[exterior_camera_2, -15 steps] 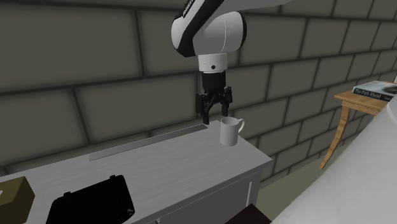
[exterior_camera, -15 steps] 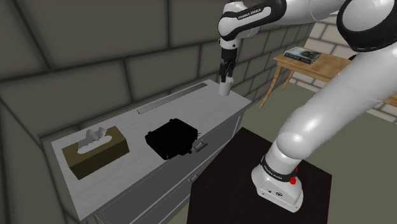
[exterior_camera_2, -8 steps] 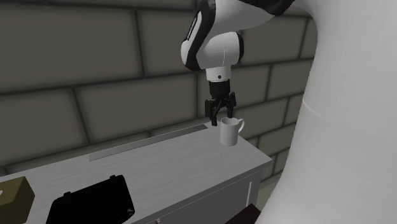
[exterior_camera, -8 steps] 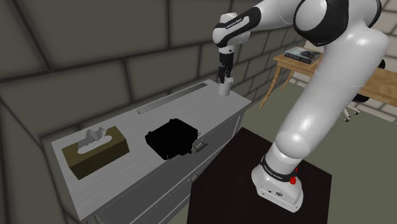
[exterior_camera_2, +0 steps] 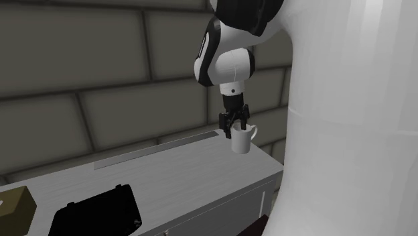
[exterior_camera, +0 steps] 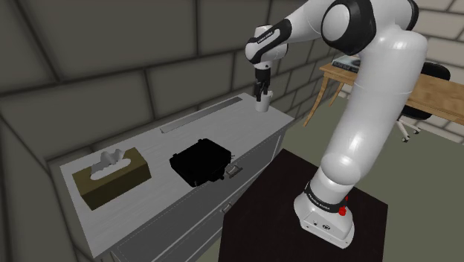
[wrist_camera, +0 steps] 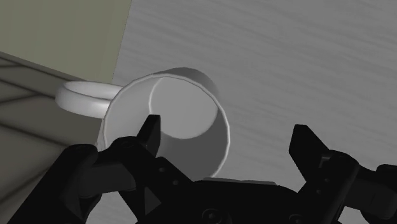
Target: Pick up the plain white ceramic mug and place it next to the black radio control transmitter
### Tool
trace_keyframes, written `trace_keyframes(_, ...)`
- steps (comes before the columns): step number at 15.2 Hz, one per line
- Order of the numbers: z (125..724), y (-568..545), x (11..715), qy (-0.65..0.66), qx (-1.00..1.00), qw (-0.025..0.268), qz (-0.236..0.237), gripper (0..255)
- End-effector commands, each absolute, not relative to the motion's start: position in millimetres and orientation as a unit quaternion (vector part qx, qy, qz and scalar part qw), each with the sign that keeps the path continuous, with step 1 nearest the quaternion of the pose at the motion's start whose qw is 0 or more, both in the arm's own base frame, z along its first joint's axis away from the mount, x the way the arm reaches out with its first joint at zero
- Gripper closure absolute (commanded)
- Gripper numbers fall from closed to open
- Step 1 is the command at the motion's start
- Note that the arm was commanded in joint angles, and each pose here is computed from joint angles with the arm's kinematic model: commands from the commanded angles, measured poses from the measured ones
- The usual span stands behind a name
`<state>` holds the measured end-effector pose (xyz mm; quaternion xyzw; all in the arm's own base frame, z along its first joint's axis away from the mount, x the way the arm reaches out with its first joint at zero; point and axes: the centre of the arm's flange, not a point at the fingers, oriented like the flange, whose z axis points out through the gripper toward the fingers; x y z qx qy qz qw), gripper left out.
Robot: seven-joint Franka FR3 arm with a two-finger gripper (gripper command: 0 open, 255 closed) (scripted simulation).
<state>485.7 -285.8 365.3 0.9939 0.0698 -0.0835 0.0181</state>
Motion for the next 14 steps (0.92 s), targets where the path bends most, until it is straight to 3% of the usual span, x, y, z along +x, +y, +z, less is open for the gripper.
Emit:
trace_keyframes(1, 355.2, -287.7, 484.1, 0.070, 0.994, 0.018, -0.083, 0)
trace_keyframes(10, 347.1, -288.1, 482.8, 0.070, 0.994, 0.018, -0.083, 0)
trace_keyframes(11, 347.1, -288.1, 482.8, 0.070, 0.994, 0.018, -0.083, 255)
trace_keyframes(14, 347.1, -288.1, 482.8, 0.070, 0.994, 0.018, -0.083, 255)
